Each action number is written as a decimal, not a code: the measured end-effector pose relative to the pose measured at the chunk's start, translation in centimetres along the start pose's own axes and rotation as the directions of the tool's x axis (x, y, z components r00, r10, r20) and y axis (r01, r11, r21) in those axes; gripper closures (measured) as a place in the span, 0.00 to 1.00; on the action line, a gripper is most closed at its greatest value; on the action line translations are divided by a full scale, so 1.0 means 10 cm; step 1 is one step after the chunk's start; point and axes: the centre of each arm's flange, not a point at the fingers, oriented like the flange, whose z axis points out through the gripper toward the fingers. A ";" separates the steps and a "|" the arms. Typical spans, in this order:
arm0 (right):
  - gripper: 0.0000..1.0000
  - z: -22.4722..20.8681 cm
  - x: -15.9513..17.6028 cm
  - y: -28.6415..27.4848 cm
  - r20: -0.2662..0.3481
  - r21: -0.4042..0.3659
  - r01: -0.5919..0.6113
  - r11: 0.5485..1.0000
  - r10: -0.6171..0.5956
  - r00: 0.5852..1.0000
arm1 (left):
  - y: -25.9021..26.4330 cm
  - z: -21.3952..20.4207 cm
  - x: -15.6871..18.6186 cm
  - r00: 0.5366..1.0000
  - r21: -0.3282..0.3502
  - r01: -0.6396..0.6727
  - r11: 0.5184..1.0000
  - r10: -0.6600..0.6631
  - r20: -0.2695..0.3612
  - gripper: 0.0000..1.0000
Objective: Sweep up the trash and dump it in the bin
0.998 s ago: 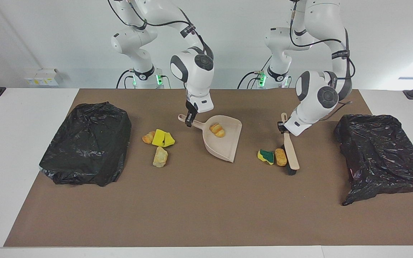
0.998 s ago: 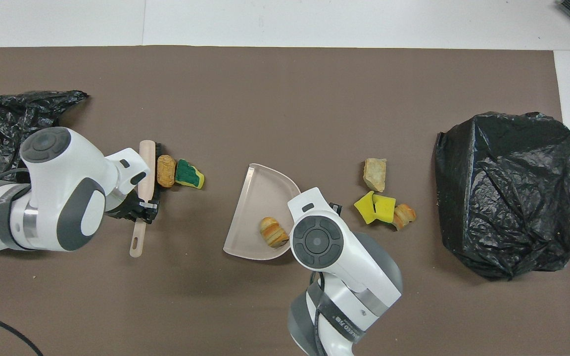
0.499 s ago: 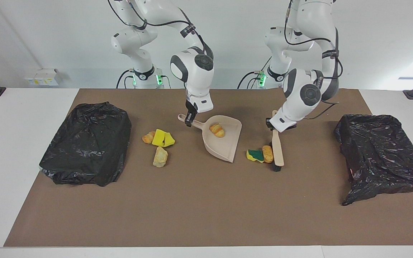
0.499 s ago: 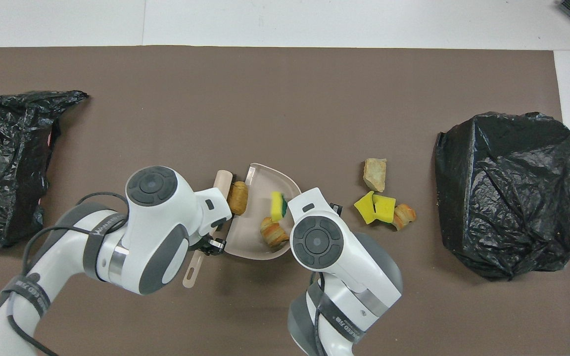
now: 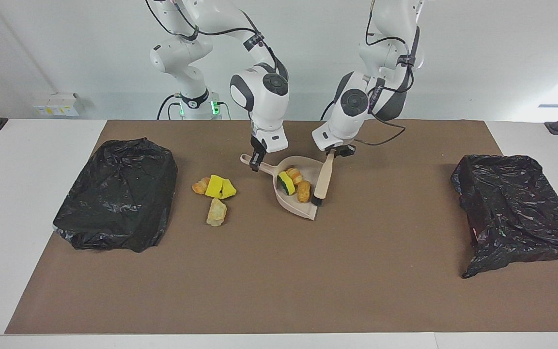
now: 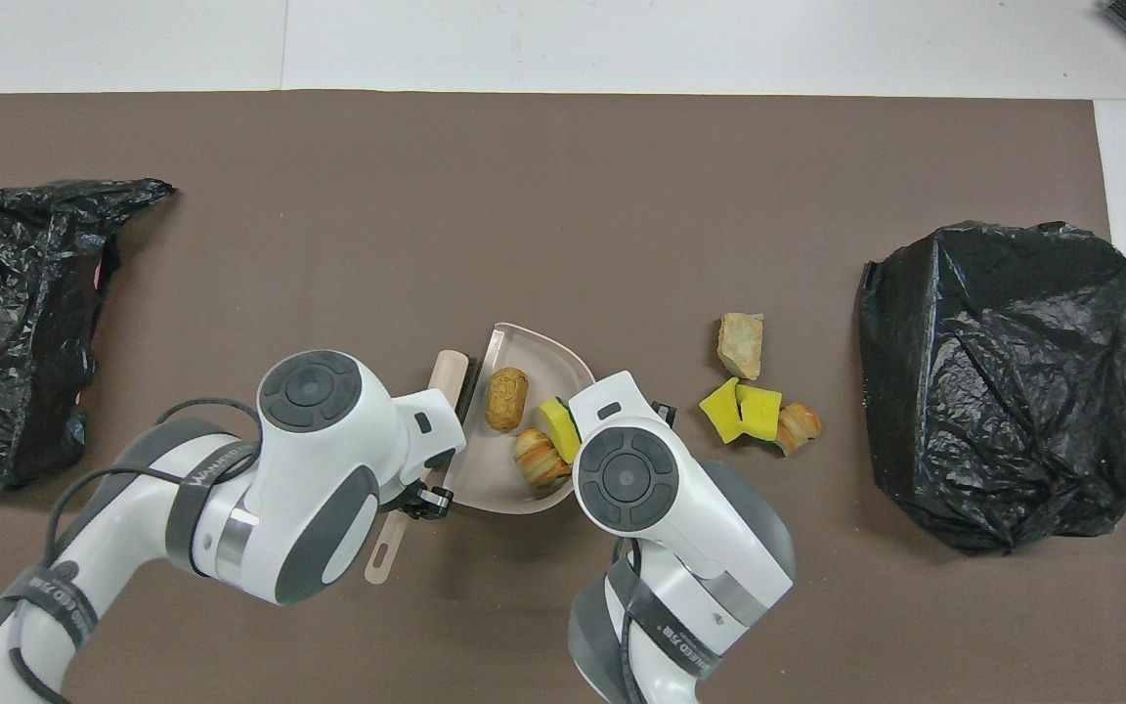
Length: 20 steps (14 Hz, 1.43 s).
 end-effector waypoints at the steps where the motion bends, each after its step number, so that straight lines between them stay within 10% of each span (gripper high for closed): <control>1: 0.68 0.00 0.00 0.00 0.000 0.000 0.000 1.000 0.000 1.000 | -0.20 -0.03 0.03 0.999 -0.011 0.036 0.999 -0.036 -0.004 0.74; 6: 0.68 -0.18 -0.09 0.09 -0.031 -0.014 -0.060 0.998 0.060 0.998 | -0.56 -0.13 0.06 0.975 -0.033 0.220 0.975 -0.221 -0.018 0.74; 11: 0.68 -0.90 -0.88 0.60 -0.072 -0.020 -0.182 0.983 0.180 0.981 | -0.15 -0.13 -0.03 0.952 -0.017 0.307 0.952 -0.307 -0.021 0.74; 20: 0.68 -1.06 -4.03 1.73 -0.078 0.110 -0.183 0.977 0.192 0.978 | 1.43 0.38 -0.90 0.926 -0.004 0.371 0.929 -0.370 -0.075 0.74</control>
